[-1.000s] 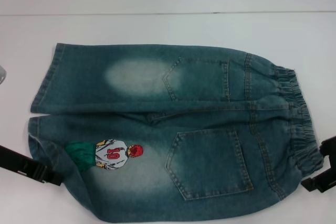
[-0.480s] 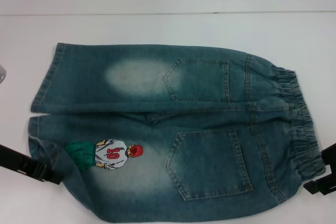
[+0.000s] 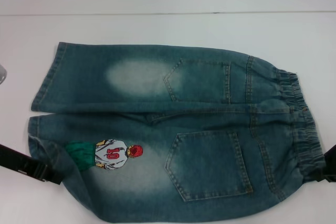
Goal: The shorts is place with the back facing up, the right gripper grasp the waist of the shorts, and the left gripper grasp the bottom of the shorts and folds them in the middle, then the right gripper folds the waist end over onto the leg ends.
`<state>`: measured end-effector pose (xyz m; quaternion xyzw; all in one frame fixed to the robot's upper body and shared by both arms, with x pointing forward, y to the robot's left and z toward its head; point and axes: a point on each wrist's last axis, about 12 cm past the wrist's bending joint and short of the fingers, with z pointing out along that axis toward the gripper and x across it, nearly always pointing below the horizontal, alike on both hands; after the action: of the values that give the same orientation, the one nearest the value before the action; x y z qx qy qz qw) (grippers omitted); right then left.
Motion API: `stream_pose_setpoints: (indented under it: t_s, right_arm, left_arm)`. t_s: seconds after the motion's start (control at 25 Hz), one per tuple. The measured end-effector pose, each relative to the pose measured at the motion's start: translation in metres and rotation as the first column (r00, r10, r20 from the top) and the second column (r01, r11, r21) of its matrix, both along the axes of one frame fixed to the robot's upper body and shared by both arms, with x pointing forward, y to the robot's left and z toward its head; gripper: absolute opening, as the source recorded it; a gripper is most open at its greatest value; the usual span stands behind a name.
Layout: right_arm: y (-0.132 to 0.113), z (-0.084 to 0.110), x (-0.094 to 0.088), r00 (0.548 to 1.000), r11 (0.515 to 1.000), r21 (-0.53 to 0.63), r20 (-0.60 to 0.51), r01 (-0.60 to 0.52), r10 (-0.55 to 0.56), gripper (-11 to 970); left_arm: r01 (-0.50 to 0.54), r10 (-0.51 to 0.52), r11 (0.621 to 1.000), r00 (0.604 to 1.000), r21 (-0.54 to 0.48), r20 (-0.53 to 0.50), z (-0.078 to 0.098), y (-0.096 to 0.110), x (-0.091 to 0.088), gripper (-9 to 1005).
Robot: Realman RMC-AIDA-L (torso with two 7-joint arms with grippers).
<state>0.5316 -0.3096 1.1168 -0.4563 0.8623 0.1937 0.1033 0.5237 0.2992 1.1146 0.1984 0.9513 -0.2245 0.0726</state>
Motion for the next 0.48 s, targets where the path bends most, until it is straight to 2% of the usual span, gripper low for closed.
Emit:
stream_pose_setpoints:
  t_s: [0.24,0.48]
  right_arm:
    - [-0.005,-0.001,0.0,0.999,1.0,0.015,0.041,0.0,0.0,75]
    - [-0.011,0.008,0.001,0.99,0.995,0.103,0.14,-0.008,-0.007,61]
  left_arm:
    - [-0.038,0.039,0.999,0.999,-0.013,0.032,0.002,0.004,0.001,71]
    - [-0.068,0.071,0.997,0.995,-0.045,0.077,0.005,0.008,0.006,70]
